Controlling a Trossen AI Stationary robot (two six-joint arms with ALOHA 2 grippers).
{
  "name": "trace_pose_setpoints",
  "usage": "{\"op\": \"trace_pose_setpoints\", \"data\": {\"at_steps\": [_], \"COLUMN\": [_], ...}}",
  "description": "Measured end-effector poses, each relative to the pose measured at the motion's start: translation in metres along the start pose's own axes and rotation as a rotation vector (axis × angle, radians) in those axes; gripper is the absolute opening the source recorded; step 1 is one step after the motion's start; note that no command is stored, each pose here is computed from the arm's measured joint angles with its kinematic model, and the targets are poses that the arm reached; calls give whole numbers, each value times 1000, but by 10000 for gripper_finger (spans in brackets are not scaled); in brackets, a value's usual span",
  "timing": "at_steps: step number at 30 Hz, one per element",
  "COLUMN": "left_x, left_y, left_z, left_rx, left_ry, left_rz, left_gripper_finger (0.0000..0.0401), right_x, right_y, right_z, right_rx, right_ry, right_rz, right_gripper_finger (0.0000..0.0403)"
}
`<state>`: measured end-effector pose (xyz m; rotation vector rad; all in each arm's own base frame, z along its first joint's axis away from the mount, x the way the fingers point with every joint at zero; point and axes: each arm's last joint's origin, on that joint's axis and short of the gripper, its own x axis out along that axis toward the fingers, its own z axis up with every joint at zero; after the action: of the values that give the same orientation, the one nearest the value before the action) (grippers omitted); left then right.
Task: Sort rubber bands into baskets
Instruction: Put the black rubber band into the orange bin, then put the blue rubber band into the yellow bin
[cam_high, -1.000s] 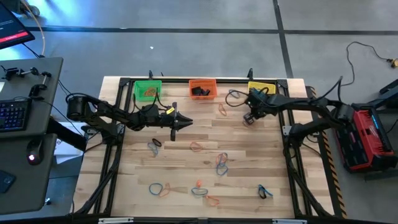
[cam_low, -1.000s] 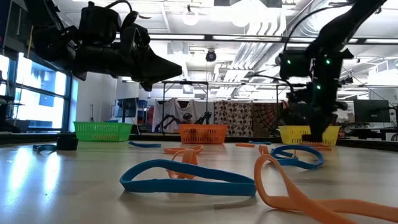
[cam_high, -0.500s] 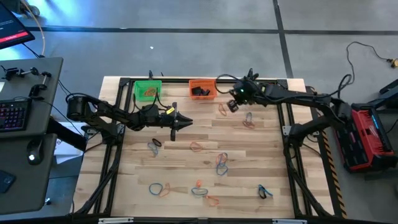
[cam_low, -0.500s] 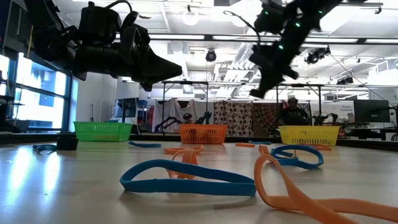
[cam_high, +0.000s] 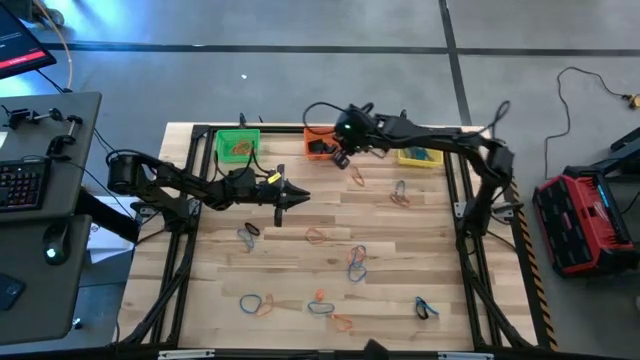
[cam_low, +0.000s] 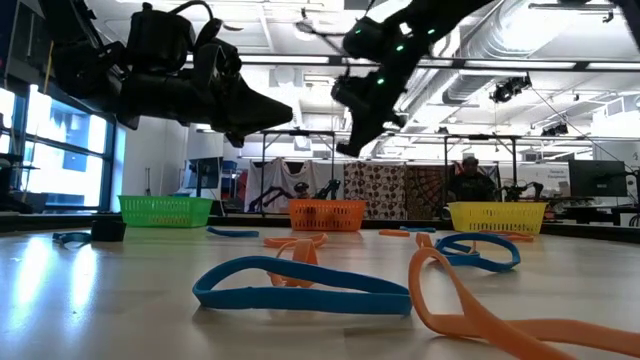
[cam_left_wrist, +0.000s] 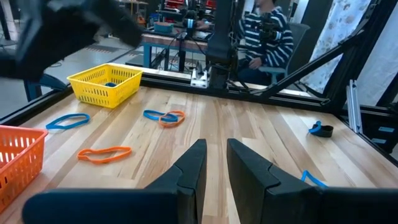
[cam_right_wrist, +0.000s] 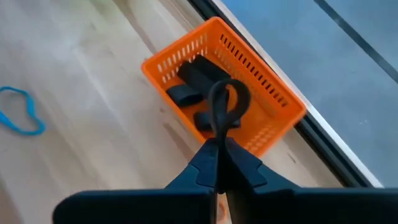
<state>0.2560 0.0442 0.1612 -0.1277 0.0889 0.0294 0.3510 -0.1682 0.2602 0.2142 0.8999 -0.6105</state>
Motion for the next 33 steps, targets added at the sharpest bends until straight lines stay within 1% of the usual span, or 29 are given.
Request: {"op": "trace_pose_setpoints", "data": {"at_steps": [5,12,15,21,26,33], "left_x": [0,0,0,0,0,0], "left_y": [0,0,0,0,0,0], "left_z": [0,0,0,0,0,0], "left_rx": [0,-1,0,27,13,9], "left_ry": [0,0,0,-5,-5,-2], "left_rz": [0,0,0,-1,-1,0], "left_gripper_finger": [53,53,53,53,53,53], "right_x": [33,74,84,92,94,94], "right_y": [-1,-7,-10,-13,-12,-12], "right_z": [12,12,9,5,6,7], "right_rx": [-23,-9,5,33,28,47], "right_ry": [68,133,149,171,158,148], "right_rz": [-9,13,22,34,41,39], "right_gripper_finger": [0,0,0,10,44,124]}}
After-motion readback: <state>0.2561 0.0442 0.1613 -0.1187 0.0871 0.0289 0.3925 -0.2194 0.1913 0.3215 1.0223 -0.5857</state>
